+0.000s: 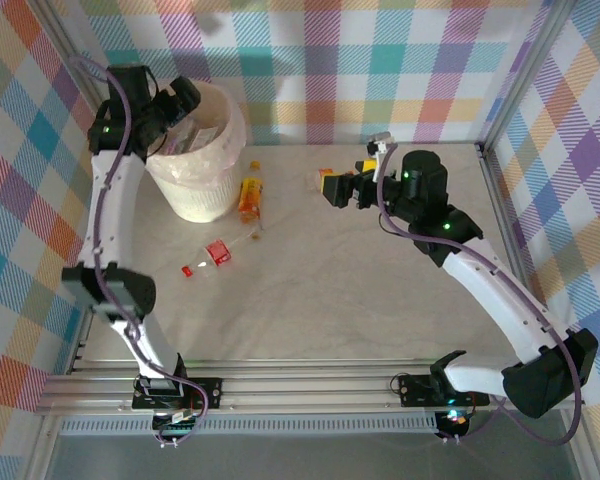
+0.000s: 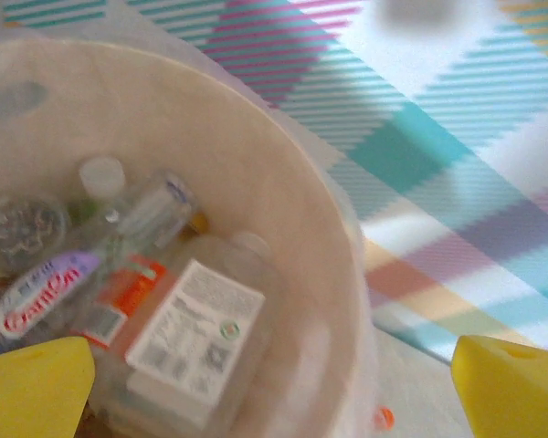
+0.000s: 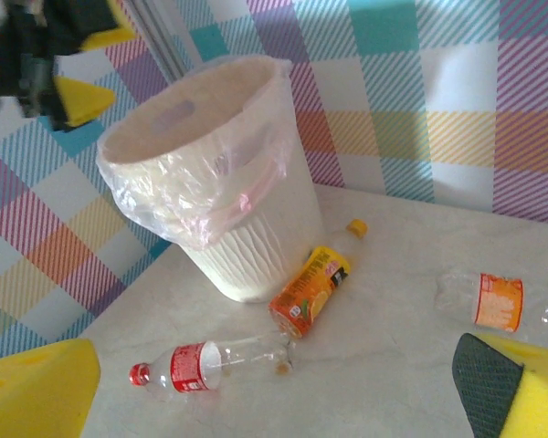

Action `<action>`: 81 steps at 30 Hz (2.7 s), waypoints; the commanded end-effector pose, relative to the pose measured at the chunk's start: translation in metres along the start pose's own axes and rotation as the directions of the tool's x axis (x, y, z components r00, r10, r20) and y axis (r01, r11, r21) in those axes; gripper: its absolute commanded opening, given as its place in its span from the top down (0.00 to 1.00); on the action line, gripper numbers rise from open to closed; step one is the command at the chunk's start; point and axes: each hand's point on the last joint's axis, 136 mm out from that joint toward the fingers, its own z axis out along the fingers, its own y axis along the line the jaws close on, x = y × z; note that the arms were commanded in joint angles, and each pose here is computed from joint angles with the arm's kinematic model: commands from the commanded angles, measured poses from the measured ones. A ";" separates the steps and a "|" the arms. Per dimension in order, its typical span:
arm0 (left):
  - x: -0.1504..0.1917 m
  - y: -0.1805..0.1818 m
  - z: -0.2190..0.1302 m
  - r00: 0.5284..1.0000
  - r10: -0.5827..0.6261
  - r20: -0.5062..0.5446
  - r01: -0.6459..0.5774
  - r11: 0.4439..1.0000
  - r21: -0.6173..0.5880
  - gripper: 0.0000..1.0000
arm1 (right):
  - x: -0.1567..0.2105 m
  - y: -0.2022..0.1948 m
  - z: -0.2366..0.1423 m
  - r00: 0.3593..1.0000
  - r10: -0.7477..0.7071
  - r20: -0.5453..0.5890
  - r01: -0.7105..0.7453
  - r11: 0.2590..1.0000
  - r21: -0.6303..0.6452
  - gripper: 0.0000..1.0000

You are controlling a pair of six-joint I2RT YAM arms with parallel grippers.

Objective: Put the plastic bottles in the bin

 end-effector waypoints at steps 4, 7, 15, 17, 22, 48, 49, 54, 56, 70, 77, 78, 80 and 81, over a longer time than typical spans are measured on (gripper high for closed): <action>0.078 -0.049 -0.066 0.947 0.314 -0.063 -0.295 0.931 0.216 0.00 | 0.017 -0.008 0.000 0.999 0.043 -0.018 -0.042 0.998 0.037 0.00; 0.145 -0.035 -0.073 0.844 0.506 -0.179 -0.462 0.854 0.237 0.00 | 0.029 -0.018 -0.002 0.997 0.074 -0.031 -0.071 0.994 0.078 0.00; 0.265 0.043 -0.057 0.500 0.702 -0.508 -0.720 0.663 0.208 0.00 | 0.069 -0.035 -0.022 0.990 0.135 -0.040 -0.128 0.980 0.151 0.00; 0.280 0.057 -0.046 0.445 0.692 -0.568 -0.743 0.640 0.198 0.00 | 0.080 -0.036 -0.025 0.987 0.157 -0.039 -0.150 0.978 0.143 0.00; 0.315 0.087 -0.010 0.289 0.663 -0.691 -0.795 0.568 0.213 0.00 | 0.111 -0.032 -0.030 0.987 0.143 -0.070 -0.137 0.987 0.088 0.01; 0.383 0.106 0.085 0.111 0.725 -0.680 -0.816 0.457 0.354 0.42 | 0.130 -0.050 -0.040 0.987 0.140 -0.081 -0.123 0.976 0.181 0.00; 0.384 0.105 0.083 0.128 0.725 -0.677 -0.808 0.471 0.353 0.43 | 0.129 -0.046 -0.040 0.988 0.133 -0.082 -0.118 0.979 0.164 0.00; 0.389 0.098 0.078 0.203 0.725 -0.659 -0.773 0.532 0.347 0.48 | 0.127 -0.028 -0.040 0.991 0.097 -0.097 -0.092 0.994 0.057 0.00; 0.390 0.098 0.077 0.227 0.722 -0.654 -0.764 0.548 0.340 0.49 | 0.124 -0.022 -0.039 0.991 0.090 -0.095 -0.088 0.996 0.025 0.00; 0.372 0.063 0.054 0.405 0.716 -0.569 -0.673 0.654 0.345 0.54 | 0.125 -0.026 -0.021 0.995 0.077 -0.066 -0.076 0.997 0.028 0.00; 0.347 0.043 0.038 0.499 0.725 -0.475 -0.661 0.673 0.332 0.55 | 0.104 -0.019 -0.006 0.998 0.045 -0.036 -0.045 0.999 -0.010 0.00; 0.341 0.040 0.037 0.514 0.729 -0.453 -0.665 0.672 0.326 0.56 | 0.102 -0.018 -0.005 0.998 0.046 -0.033 -0.047 0.999 -0.017 0.00; 0.329 0.033 0.035 0.536 0.734 -0.416 -0.671 0.670 0.318 0.57 | 0.098 -0.015 -0.003 0.999 0.047 -0.020 -0.047 0.998 -0.033 0.00; 0.323 0.028 0.034 0.545 0.737 -0.400 -0.673 0.669 0.316 0.58 | 0.096 -0.014 -0.002 0.999 0.047 -0.011 -0.047 0.998 -0.039 0.00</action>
